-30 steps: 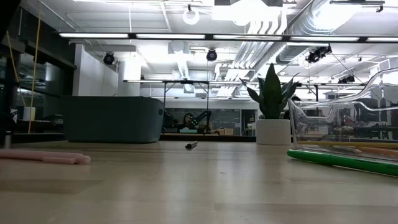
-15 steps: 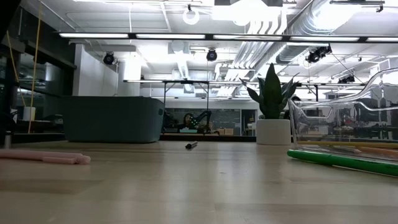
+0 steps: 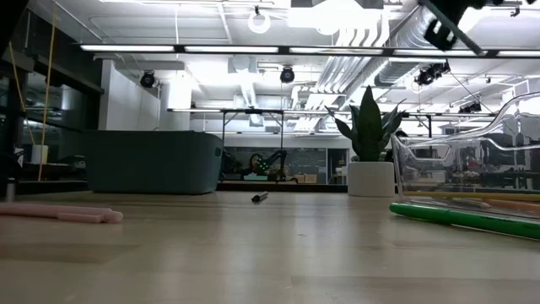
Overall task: Sort pens & pencils
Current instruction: Put the light blue pencil into the transparent bin
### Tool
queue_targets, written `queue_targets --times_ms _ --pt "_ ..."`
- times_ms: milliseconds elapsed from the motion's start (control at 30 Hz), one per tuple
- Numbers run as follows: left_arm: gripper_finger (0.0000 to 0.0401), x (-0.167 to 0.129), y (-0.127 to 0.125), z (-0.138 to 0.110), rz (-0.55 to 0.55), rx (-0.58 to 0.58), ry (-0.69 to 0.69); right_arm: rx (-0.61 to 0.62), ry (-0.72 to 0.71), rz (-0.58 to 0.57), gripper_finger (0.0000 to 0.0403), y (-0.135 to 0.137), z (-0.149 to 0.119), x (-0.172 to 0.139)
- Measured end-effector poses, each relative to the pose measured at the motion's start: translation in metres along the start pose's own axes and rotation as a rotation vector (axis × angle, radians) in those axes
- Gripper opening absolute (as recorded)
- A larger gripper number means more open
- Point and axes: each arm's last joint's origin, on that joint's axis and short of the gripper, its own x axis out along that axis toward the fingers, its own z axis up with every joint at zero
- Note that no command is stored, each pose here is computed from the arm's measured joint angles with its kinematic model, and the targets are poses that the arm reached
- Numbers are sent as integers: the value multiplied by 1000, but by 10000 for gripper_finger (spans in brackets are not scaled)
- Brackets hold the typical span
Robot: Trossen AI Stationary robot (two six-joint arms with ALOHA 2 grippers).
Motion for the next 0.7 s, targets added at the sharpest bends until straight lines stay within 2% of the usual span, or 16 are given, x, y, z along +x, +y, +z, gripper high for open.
queue_targets --times_ms 133,233,500,700 --pt "165 0 2 -3 16 29 32 40 71 -140 2 -6 -13 -6" --pt "159 0 4 -6 18 50 66 78 119 -193 2 -11 -22 -5" --pt "154 -1 3 -11 -47 134 147 239 224 -246 2 -32 -52 10" --pt "157 -10 3 -13 -57 194 171 317 238 -263 5 -43 -66 18"
